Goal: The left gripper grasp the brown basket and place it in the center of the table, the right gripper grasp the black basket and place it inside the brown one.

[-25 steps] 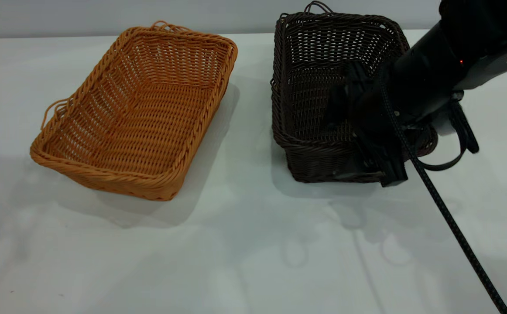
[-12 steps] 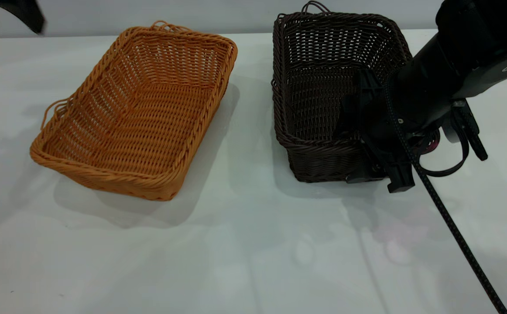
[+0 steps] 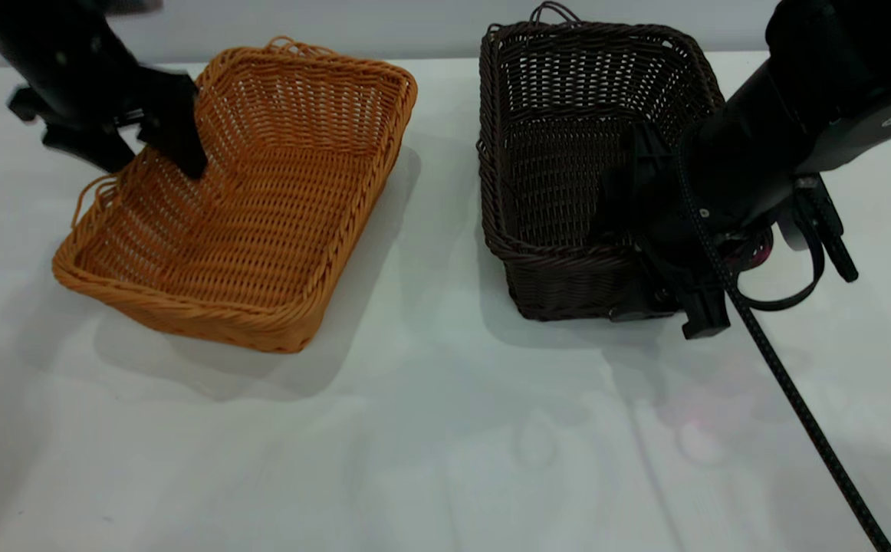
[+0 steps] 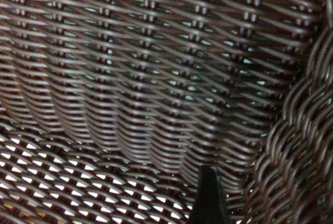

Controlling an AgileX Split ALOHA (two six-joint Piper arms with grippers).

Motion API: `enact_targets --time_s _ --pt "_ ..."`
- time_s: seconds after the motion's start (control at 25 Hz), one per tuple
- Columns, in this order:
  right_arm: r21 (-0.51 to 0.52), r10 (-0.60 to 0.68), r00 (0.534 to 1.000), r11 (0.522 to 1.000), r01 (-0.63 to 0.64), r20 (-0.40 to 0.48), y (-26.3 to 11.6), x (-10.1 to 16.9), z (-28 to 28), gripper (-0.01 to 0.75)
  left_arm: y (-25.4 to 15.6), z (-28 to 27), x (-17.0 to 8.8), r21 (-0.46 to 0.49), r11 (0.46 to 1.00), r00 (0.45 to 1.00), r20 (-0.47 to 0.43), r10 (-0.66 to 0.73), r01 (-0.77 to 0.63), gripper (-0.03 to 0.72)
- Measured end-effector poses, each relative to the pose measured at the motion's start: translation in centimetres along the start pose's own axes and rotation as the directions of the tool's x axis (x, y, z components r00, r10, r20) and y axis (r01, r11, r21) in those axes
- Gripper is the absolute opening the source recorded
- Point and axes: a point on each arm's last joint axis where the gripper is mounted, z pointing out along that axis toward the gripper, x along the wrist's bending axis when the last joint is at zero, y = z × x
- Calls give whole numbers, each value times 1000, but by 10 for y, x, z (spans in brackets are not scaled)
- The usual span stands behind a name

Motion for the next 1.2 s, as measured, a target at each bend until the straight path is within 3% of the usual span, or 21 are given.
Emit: enact_targets --time_s 0.12,0.2,0.36,0.48,0.72,0.88,0.96,1.04,1.2 --pt "-1 -3 1000 1000 3 21 2 -5 6 448 -3 14 3 7 1000 1000 -7 -1 1 517" --pt "2 -2 1000 1000 2 30 2 -7 8 379 -4 17 3 12 1000 1000 -8 0 0 456" --pt "5 10 1000 1000 -10 28 2 -6 8 157 -4 17 3 10 1000 1000 -12 4 -4 230" --pt "13 21 999 1000 -22 25 4 -5 8 90 -4 17 3 11 1000 1000 -12 8 -8 82" --pt "61 15 999 998 -12 -40 20 11 -10 88 -4 17 3 5 996 996 -9 90 -90 72" --pt "40 -167 968 983 177 -187 58 44 -49 88 -2 19 -7 -5 966 966 3 259 -259 72" --pt "73 -243 933 960 271 -265 77 59 -69 88 -1 21 -18 -14 905 905 4 426 -426 72" --pt "139 -311 892 918 371 -327 96 70 -86 88 0 24 -37 -27 789 790 -1 613 -613 72" --pt "225 -495 803 786 577 -331 124 77 -112 88 0 31 -92 -65 423 425 -29 905 -904 72"
